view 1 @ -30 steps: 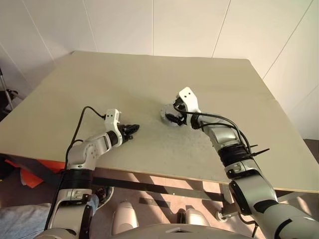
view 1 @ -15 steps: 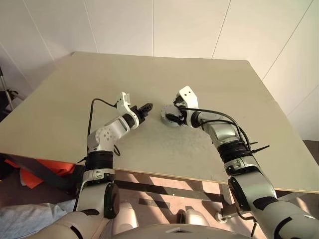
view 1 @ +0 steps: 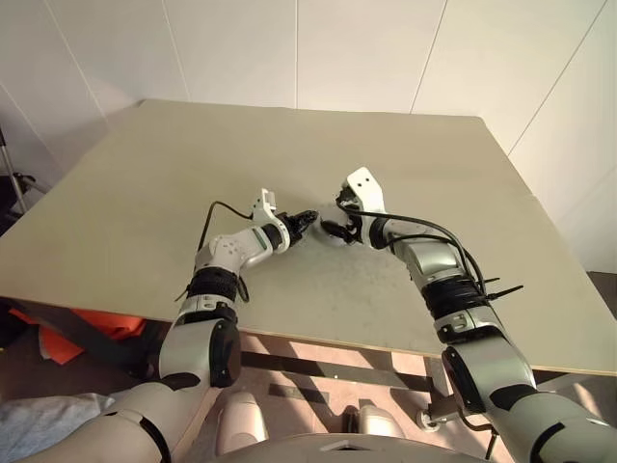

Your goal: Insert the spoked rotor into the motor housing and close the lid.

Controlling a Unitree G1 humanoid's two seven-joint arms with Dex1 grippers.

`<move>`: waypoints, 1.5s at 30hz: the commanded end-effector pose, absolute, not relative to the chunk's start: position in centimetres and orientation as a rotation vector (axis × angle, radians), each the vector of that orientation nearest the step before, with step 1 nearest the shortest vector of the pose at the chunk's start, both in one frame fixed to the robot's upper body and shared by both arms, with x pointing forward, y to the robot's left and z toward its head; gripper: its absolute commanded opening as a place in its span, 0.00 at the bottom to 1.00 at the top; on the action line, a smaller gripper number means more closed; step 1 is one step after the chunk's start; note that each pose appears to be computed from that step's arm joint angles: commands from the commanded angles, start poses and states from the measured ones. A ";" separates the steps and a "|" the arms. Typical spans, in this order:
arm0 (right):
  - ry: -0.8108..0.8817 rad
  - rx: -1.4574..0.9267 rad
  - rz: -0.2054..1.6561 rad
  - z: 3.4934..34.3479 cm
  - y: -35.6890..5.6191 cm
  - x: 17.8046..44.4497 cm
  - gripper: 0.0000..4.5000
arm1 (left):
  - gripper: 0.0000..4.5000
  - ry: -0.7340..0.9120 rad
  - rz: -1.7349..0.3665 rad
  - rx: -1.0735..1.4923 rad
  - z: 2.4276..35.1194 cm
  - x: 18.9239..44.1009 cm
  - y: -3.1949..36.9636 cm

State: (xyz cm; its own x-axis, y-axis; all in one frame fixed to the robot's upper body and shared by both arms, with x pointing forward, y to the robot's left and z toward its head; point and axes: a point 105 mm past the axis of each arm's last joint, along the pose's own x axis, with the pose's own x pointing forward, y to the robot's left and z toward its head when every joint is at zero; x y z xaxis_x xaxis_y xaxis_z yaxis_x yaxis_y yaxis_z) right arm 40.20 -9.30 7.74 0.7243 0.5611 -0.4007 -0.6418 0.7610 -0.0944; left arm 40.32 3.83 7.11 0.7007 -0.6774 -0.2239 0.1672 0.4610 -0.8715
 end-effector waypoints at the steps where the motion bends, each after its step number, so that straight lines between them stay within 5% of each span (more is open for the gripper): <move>1: 0.481 -0.250 0.612 4.7 -10.7 39.5 0.71 | 0.36 0.484 -0.632 -0.987 10.9 41.6 3.6; 6: 0.478 -0.255 0.599 4.8 -10.8 39.8 0.71 | 0.00 0.420 -0.666 -0.986 12.7 42.0 3.3; 10: 0.477 -0.257 0.595 4.8 -10.9 39.8 0.71 | 0.00 0.445 -0.697 -0.972 13.0 41.9 2.4; 25: 0.496 -0.252 0.514 4.4 -12.4 40.1 0.71 | 0.00 0.677 -0.530 -0.934 6.0 40.3 3.0; 45: 0.504 -0.227 0.551 4.6 -11.8 39.8 0.71 | 0.00 0.628 -0.578 -0.952 7.3 39.9 2.9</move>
